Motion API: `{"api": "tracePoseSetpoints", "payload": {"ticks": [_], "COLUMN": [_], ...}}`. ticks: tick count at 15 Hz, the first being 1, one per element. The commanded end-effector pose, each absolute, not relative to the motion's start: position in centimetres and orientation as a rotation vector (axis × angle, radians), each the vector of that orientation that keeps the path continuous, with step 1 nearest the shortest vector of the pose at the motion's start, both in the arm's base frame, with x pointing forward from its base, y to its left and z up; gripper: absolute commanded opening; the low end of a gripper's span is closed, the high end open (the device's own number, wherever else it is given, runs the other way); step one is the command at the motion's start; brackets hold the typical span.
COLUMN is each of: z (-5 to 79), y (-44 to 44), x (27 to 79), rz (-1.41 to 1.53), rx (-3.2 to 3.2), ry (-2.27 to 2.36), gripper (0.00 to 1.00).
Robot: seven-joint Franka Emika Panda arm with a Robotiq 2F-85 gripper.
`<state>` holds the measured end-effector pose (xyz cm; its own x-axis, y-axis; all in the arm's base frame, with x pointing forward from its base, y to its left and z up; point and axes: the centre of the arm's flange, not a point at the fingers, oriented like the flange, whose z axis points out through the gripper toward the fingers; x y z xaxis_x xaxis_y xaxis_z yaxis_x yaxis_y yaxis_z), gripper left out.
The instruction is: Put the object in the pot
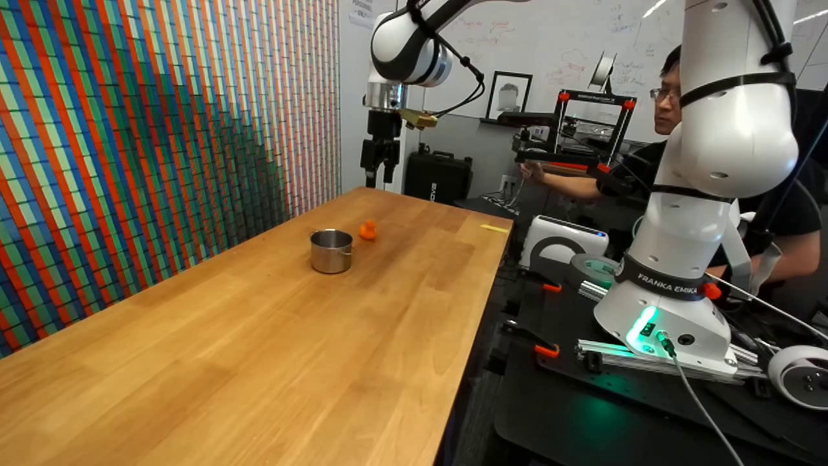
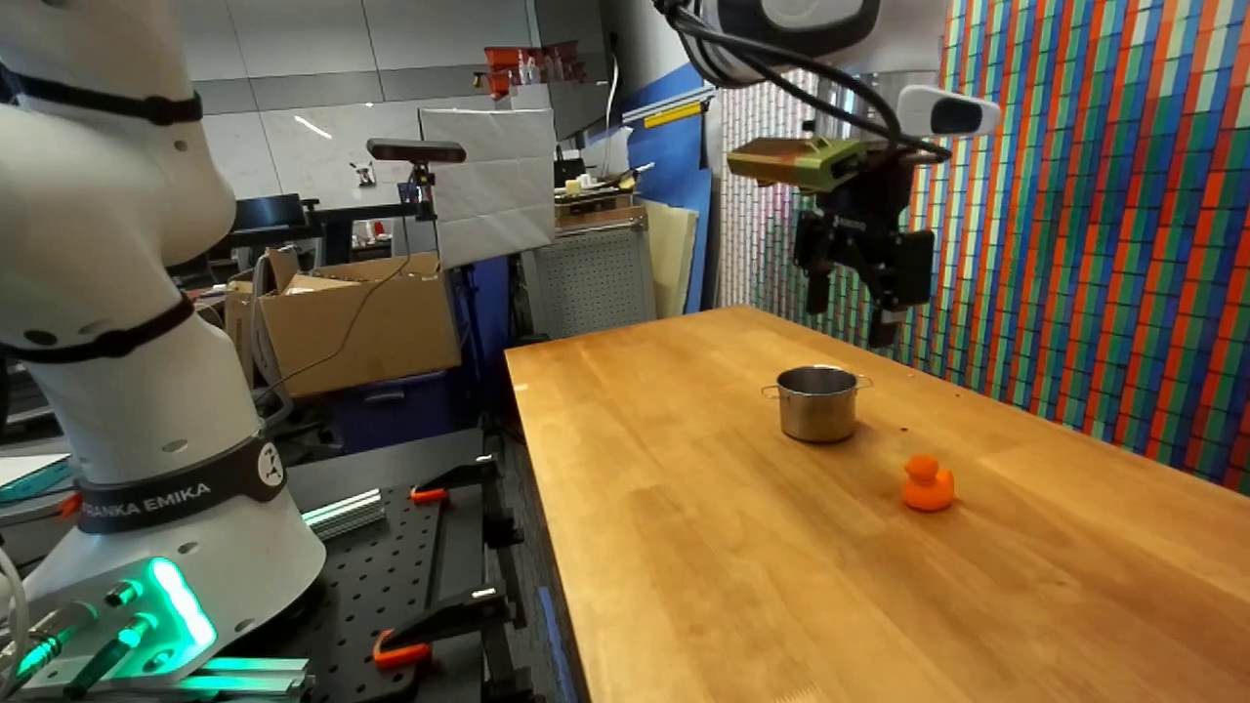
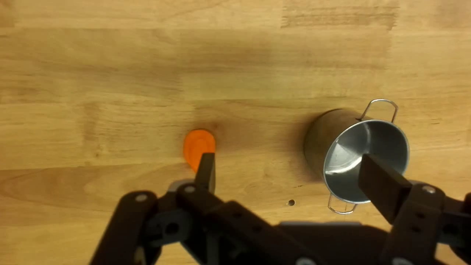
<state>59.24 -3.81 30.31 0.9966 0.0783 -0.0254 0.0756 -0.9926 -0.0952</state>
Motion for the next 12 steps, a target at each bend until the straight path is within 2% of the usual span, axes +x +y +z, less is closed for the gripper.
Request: {"api": "tracePoseSetpoints", "payload": {"ticks": [1,12], "z": [26.8,17.7], "y": [-4.0,-7.2], "x": [63.7,64.5], "rz": [0.001,-0.054], "rx": [-3.078,-3.19], "ry": [-0.142,-0.136], "gripper": [1.0,1.0]}}
